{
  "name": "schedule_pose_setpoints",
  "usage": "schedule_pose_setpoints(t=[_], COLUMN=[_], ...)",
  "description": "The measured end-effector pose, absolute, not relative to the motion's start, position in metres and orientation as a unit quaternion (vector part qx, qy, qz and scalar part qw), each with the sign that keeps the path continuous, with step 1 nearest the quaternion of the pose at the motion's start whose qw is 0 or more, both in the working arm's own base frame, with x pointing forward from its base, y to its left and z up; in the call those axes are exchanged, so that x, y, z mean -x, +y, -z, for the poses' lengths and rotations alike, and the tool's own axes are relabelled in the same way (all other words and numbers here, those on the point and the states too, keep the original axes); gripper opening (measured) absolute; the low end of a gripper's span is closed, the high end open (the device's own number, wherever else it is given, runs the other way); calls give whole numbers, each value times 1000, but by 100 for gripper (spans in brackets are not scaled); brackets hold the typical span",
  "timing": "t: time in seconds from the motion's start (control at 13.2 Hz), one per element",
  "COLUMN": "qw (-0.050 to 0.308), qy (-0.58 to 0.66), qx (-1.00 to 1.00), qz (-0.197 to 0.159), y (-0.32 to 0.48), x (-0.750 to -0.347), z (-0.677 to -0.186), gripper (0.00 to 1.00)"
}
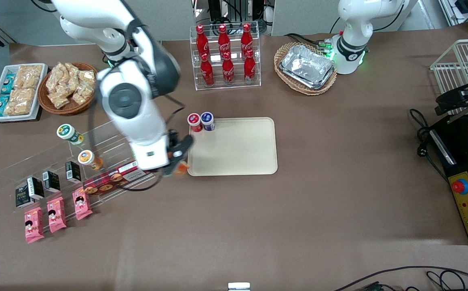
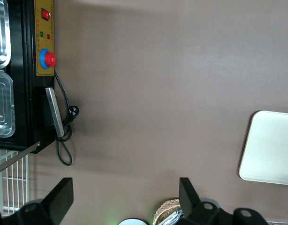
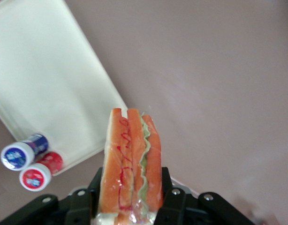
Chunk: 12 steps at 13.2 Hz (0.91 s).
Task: Place sandwich on tray
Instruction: 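Lower the sandwich onto the cream tray and open the right gripper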
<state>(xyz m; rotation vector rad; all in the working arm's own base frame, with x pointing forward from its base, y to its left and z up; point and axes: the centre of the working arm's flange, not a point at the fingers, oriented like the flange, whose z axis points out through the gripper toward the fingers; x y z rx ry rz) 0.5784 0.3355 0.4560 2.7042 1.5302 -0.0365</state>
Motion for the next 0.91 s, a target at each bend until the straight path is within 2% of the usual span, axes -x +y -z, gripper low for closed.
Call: schedule_pose_setpoints(t=[0.38, 0.91], qw=[7, 37], qy=[598, 660], qx=[-801, -751], qz=[6, -5], y=[422, 498], x=[-541, -504], z=[-408, -315], gripper=[51, 51])
